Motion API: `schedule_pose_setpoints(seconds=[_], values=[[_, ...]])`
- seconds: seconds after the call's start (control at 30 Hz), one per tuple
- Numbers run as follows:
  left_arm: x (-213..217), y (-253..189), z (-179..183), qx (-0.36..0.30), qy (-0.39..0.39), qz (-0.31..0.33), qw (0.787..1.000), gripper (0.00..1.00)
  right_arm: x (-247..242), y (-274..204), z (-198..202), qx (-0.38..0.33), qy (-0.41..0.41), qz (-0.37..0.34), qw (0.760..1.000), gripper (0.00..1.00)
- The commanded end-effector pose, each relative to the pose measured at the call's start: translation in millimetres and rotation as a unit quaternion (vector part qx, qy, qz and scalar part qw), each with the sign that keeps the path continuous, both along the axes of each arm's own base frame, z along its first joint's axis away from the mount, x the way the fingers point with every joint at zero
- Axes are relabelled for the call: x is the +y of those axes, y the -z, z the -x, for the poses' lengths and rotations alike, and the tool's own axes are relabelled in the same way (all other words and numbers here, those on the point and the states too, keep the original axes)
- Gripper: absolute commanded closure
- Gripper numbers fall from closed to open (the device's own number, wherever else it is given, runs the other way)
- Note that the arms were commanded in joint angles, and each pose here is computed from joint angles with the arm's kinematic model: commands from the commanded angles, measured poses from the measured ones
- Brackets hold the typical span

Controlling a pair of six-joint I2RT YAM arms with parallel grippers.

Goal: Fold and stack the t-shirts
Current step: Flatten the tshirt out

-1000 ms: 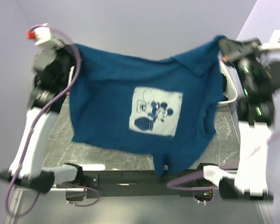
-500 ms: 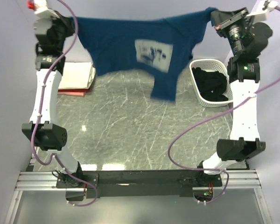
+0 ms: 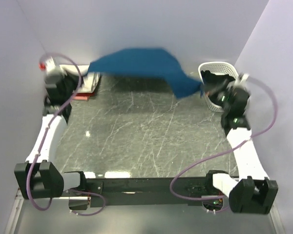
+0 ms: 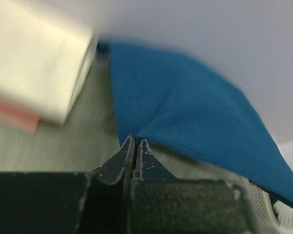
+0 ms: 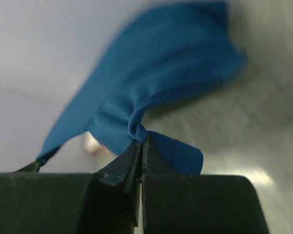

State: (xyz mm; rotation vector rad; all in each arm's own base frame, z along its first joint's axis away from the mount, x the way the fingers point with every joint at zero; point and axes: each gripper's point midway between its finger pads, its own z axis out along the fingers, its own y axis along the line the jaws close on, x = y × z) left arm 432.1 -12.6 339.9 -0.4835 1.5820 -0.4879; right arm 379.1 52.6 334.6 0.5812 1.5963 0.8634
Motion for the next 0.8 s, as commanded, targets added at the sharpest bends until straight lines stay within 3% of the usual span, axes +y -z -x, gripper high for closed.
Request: schedule_pose_setpoints(seconds=[0.0, 0.03, 0.1, 0.17, 0.33, 0.53, 0.77], values=[[5.4, 72.2, 31.4, 0.079, -0.037, 0.066, 0.994, 0.99, 0.2, 80.2, 36.5, 0.073, -0.002, 0.008, 0.997, 1.00], [7.9, 117.3, 45.6, 0.126, -0.054, 0.074, 0.988, 0.99, 2.1, 101.9, 43.9, 0.093, -0.011, 0.016, 0.995, 1.00], [11.9, 147.0, 63.5, 0.153, -0.079, 0.092, 0.981, 0.98, 4.7, 157.7, 62.2, 0.153, -0.020, 0.017, 0.988, 1.00], [12.8, 203.3, 90.9, 0.217, -0.107, 0.122, 0.963, 0.96, 14.6, 203.5, 82.9, 0.204, -0.049, 0.008, 0.978, 1.00], [27.6, 266.7, 144.5, 0.288, -0.185, 0.140, 0.929, 0.92, 25.8, 272.3, 124.9, 0.301, -0.082, -0.012, 0.950, 1.00], [36.9, 263.9, 173.5, 0.270, -0.223, 0.149, 0.925, 0.89, 31.4, 288.6, 158.1, 0.334, -0.091, -0.020, 0.938, 1.00], [44.6, 243.9, 186.2, 0.233, -0.240, 0.147, 0.931, 0.87, 27.7, 268.2, 181.2, 0.316, -0.068, -0.013, 0.946, 1.00]])
